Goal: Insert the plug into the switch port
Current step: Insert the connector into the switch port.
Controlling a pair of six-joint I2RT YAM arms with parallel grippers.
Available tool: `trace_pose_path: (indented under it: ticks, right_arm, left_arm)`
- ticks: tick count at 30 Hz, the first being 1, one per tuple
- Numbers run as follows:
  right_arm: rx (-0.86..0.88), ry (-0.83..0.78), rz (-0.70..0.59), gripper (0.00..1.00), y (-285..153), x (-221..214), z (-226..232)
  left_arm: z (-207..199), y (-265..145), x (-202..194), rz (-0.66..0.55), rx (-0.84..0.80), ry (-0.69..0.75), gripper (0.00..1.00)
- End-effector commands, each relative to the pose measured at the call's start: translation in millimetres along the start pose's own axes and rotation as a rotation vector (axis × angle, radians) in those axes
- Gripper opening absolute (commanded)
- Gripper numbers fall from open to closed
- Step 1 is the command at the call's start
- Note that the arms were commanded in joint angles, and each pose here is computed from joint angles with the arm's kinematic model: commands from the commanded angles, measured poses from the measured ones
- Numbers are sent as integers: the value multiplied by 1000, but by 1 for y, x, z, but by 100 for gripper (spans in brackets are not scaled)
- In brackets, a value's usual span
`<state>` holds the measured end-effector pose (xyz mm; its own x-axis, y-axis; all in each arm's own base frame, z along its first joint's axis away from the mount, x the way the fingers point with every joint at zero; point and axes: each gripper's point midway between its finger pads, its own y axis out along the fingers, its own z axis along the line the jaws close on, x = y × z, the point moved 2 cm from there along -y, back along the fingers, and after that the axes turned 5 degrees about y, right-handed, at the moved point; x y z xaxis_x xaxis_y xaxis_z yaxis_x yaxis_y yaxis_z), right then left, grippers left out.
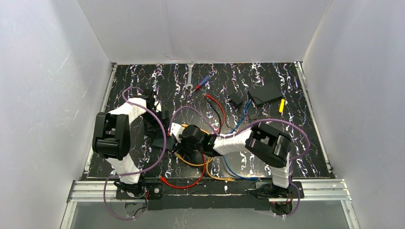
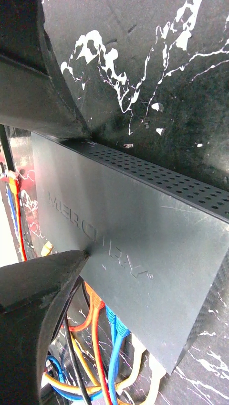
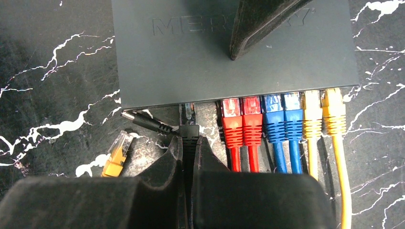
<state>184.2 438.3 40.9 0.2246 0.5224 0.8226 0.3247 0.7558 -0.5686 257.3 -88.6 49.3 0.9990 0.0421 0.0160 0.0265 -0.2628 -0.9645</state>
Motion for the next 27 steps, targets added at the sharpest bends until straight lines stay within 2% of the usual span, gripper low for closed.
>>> trace_pose_path:
  ticks: [1,14,21,27]
  right_arm:
    - [-56,27,-165,1,15,41,-6]
    - [-93,-63,-333,1,13,98,-19]
    - [-245,59,-310,1,17,105,-61]
    - [-237,42,-336,1,18,114,-64]
  left_arm:
    - [-55,3,-21,89,-246,10,79]
    - [-69,4,-32,109,-251,76,78]
    - [-69,3,-34,108,-251,75,78]
    - [-74,5,-36,125,-281,59,78]
